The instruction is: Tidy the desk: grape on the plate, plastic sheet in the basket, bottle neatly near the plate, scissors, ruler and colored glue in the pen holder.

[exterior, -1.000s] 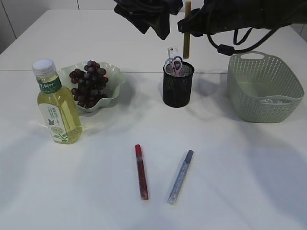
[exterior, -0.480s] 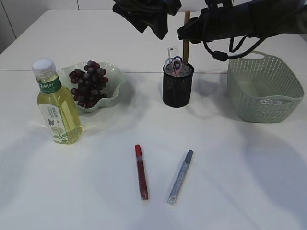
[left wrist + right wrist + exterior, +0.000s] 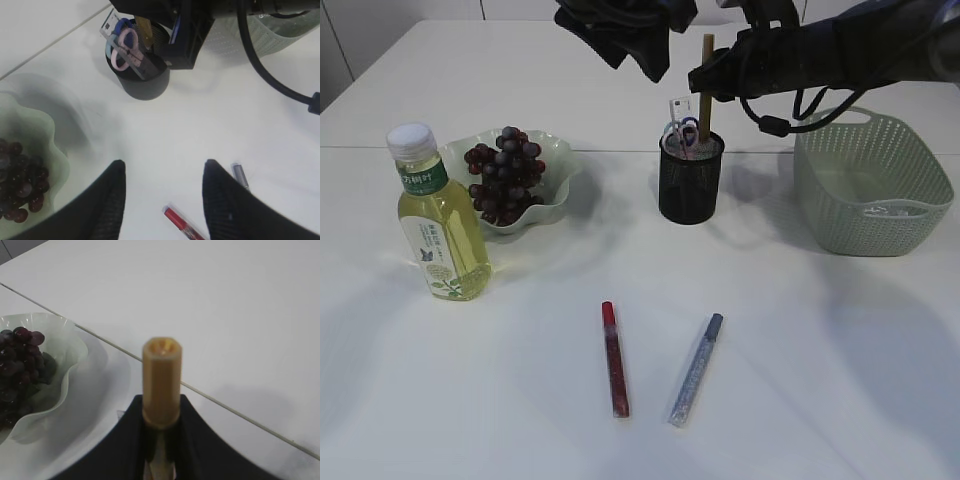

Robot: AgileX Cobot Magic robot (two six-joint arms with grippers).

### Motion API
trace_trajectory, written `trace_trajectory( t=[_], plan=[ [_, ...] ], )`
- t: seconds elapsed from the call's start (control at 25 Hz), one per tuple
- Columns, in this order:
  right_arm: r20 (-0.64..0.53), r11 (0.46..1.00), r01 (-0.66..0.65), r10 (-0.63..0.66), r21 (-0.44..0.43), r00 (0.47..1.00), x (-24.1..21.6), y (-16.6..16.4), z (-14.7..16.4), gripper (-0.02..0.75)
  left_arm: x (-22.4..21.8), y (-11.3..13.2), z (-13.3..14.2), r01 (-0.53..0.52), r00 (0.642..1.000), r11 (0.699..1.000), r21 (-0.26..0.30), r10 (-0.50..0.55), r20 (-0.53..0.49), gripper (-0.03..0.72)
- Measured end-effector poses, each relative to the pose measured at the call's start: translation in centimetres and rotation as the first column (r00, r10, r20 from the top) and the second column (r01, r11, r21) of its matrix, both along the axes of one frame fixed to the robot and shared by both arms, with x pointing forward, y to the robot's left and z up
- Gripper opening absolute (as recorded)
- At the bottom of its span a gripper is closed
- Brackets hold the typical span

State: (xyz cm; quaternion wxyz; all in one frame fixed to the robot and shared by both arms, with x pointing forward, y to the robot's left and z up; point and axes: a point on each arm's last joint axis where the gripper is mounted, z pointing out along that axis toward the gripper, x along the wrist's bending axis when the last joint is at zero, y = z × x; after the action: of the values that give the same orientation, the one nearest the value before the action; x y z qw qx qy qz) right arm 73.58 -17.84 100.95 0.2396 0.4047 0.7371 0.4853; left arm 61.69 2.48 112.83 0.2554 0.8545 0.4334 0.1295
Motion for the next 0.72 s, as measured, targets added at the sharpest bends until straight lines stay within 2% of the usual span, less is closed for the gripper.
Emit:
trace_trajectory(
  t=[0.24,0.48,0.72],
  plan=[
    [-0.009,1.0,-0.019,0.019,0.008,1.0,-0.1,0.2,-0.1,0.168,0.0,0.0,0.0,0.0,1.0,1.0,0.0,0.0,0.0,0.368],
    [-0.026,0.997,-0.067,0.068,0.023,0.997,-0.4,0.5,-0.1,0.239,0.0,0.0,0.0,0.0,1.0,1.0,0.0,0.0,0.0,0.369],
    [-0.065,0.989,-0.146,0.148,0.025,0.987,-1.0,1.0,-0.4,0.251,0.0,0.0,0.0,0.0,1.0,1.0,0.0,0.0,0.0,0.369]
  ],
)
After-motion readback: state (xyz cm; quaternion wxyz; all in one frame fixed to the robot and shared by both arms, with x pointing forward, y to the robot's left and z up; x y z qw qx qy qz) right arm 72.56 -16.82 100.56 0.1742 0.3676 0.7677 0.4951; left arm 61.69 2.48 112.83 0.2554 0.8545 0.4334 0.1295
